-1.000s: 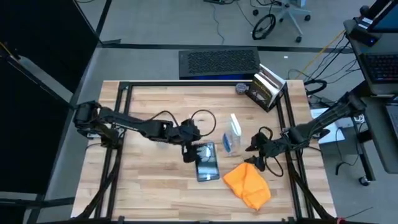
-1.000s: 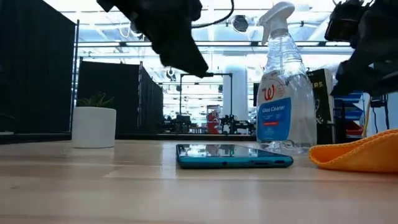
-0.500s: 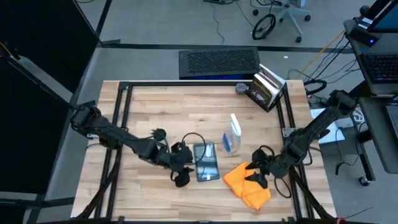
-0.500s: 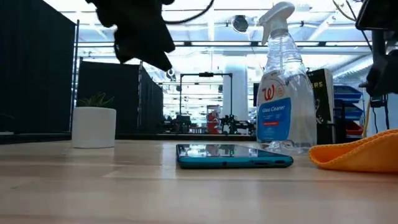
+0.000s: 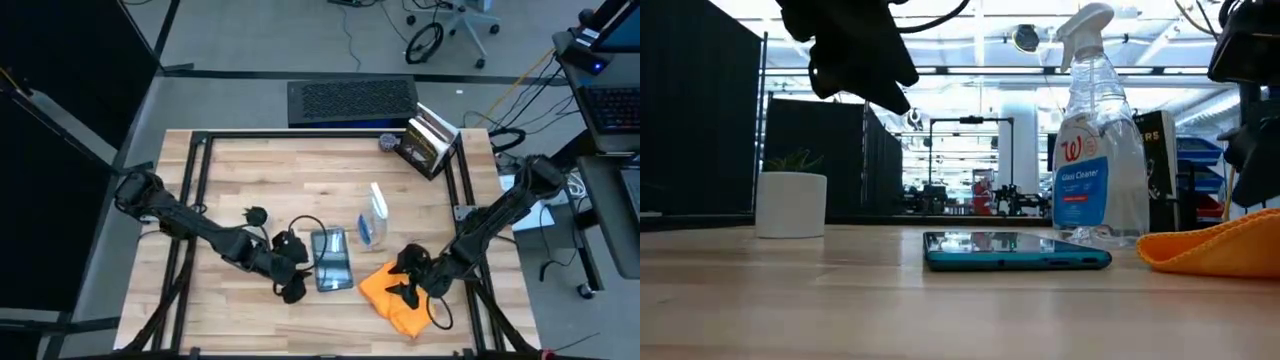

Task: Apply microfiber cloth
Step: Spray the front tablet using the spray bottle

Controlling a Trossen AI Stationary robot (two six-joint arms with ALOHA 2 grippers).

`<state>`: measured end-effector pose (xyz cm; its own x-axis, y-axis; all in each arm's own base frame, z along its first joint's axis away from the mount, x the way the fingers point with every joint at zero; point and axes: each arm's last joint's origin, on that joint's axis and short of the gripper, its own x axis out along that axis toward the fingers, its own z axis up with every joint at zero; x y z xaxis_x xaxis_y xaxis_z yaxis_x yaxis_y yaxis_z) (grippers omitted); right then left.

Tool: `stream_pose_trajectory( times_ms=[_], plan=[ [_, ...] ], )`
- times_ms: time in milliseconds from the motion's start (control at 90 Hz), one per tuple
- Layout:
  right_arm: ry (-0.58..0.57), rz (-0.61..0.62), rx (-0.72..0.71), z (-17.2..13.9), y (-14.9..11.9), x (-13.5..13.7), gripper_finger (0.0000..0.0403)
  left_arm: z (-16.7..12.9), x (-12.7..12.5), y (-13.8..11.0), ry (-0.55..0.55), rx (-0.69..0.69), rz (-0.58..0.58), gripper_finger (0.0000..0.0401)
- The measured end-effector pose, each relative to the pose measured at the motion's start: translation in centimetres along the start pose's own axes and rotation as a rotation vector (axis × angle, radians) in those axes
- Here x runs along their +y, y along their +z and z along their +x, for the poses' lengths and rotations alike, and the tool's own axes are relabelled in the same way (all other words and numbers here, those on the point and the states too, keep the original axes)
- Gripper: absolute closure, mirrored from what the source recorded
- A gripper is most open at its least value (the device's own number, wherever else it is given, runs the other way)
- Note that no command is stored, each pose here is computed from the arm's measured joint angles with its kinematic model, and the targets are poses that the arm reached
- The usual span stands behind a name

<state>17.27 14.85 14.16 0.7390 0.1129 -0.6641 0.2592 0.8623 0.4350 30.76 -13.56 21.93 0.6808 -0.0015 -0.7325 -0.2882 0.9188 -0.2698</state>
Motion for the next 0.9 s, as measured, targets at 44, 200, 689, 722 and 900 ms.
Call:
stream_pose_trajectory(
  times_ms=[44,200,689,722,900],
  plan=[
    [-0.020,0.005,-0.014,0.2,-0.1,-0.1,0.0140,0.3,0.0,0.0,0.000,-0.002,-0.018,0.0233],
    [-0.043,0.103,-0.048,0.7,-0.3,-0.2,0.0140,0.5,-0.2,-0.2,-0.002,0.001,-0.014,0.0233],
    [-0.045,0.171,-0.047,1.0,-0.2,-0.3,0.0140,0.7,0.0,-0.2,0.002,0.011,-0.037,0.0233],
    [-0.041,0.192,-0.049,1.0,-0.1,-0.2,0.0140,0.7,0.0,-0.2,0.002,0.010,-0.084,0.0233],
    [-0.009,0.274,-0.065,1.0,0.0,0.0,0.0140,1.5,0.0,-0.6,0.018,0.033,-0.315,0.0233]
  ],
)
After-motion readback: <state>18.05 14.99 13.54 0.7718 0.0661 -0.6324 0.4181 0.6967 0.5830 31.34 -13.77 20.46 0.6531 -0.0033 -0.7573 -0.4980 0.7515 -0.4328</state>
